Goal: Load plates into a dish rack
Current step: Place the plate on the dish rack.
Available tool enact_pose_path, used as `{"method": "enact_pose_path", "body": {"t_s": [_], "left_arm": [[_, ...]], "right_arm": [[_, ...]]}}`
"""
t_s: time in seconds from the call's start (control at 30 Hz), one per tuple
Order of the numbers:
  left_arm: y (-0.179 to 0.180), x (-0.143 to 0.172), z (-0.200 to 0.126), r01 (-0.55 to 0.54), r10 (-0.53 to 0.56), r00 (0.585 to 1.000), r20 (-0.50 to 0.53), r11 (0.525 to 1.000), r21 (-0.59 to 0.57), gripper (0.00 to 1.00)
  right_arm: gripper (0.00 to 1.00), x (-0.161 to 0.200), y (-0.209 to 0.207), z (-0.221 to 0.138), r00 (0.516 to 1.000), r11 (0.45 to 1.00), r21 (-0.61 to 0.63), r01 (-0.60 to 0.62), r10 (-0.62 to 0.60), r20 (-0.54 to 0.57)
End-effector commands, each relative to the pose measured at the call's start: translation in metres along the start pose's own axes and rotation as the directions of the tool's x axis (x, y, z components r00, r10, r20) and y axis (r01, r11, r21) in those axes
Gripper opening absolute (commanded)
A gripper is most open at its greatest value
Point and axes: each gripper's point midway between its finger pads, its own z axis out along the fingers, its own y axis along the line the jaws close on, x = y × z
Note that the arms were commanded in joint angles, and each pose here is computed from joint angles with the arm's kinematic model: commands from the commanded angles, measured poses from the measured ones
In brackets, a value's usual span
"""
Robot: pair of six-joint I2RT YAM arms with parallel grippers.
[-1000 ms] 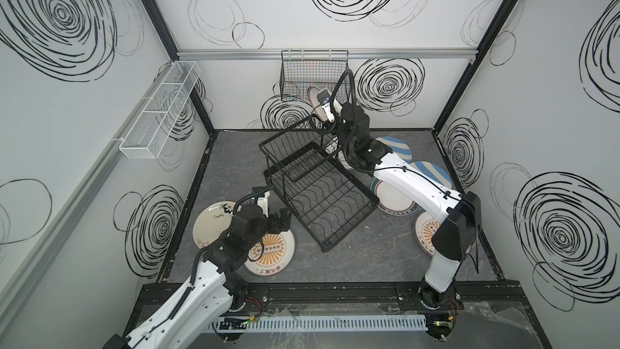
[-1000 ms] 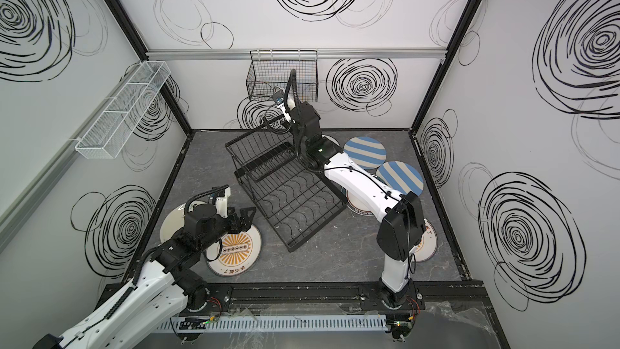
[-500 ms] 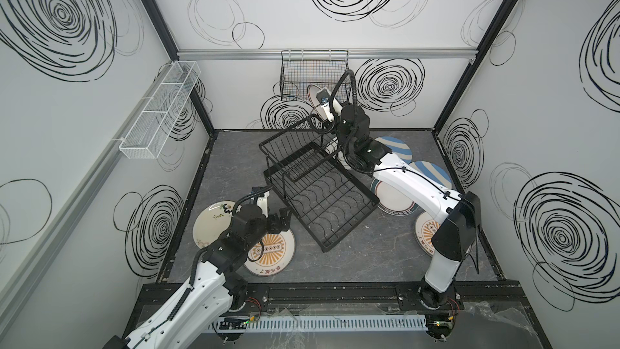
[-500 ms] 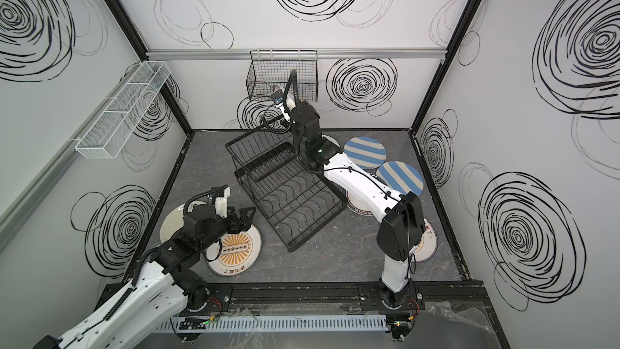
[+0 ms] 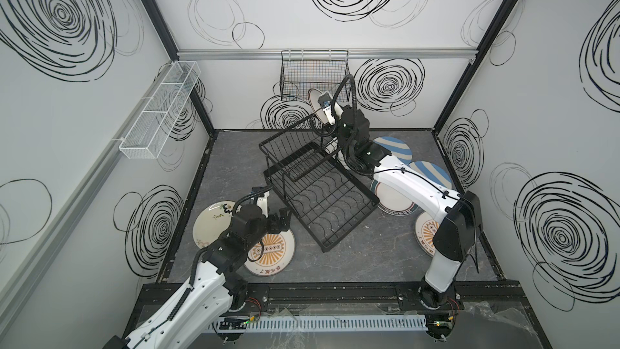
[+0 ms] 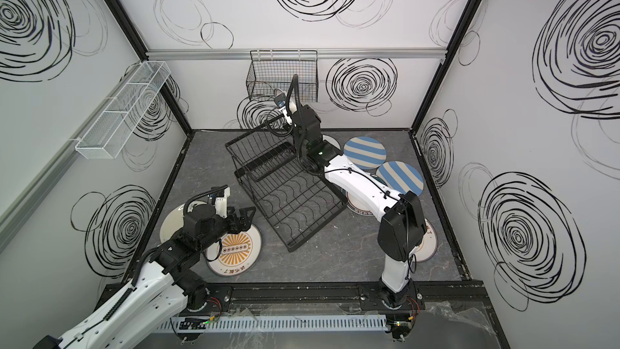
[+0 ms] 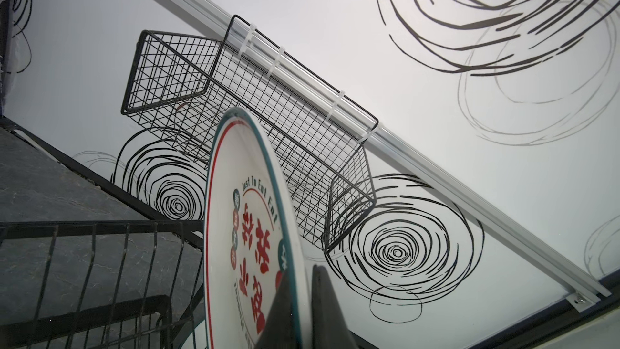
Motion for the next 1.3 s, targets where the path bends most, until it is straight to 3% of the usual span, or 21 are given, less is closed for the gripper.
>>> {"method": "enact_pose_path", "body": {"t_s": [0.0,0.57,0.8,1.27], "left_arm": [[0.002,-0.005,0.001,0.009,-0.009,1.0,0.02,1.0,-0.008,0.96],[0.002,-0.005,0.001,0.01,-0.01,1.0,0.017,1.0,-0.004,0.96],[0.002,-0.005,0.001,0.011,-0.011,1.0,0.021,1.0,-0.004,0.96],[0.003,-0.005,0.0,0.011,-0.011,1.0,0.02,1.0,-0.006,0.96]], "right_arm": [[0.0,0.005,-0.045,-0.005,0.999,0.994,0.105,-0.043,0.044,-0.007],[0.0,0.027,-0.054,-0.021,0.991,0.988,0.084,-0.133,0.133,-0.003],[0.2,0.035,-0.051,-0.024,0.987,0.984,0.079,-0.161,0.162,-0.005],[0.29,0.031,-0.045,-0.023,0.989,0.987,0.069,-0.147,0.147,-0.004]]}}
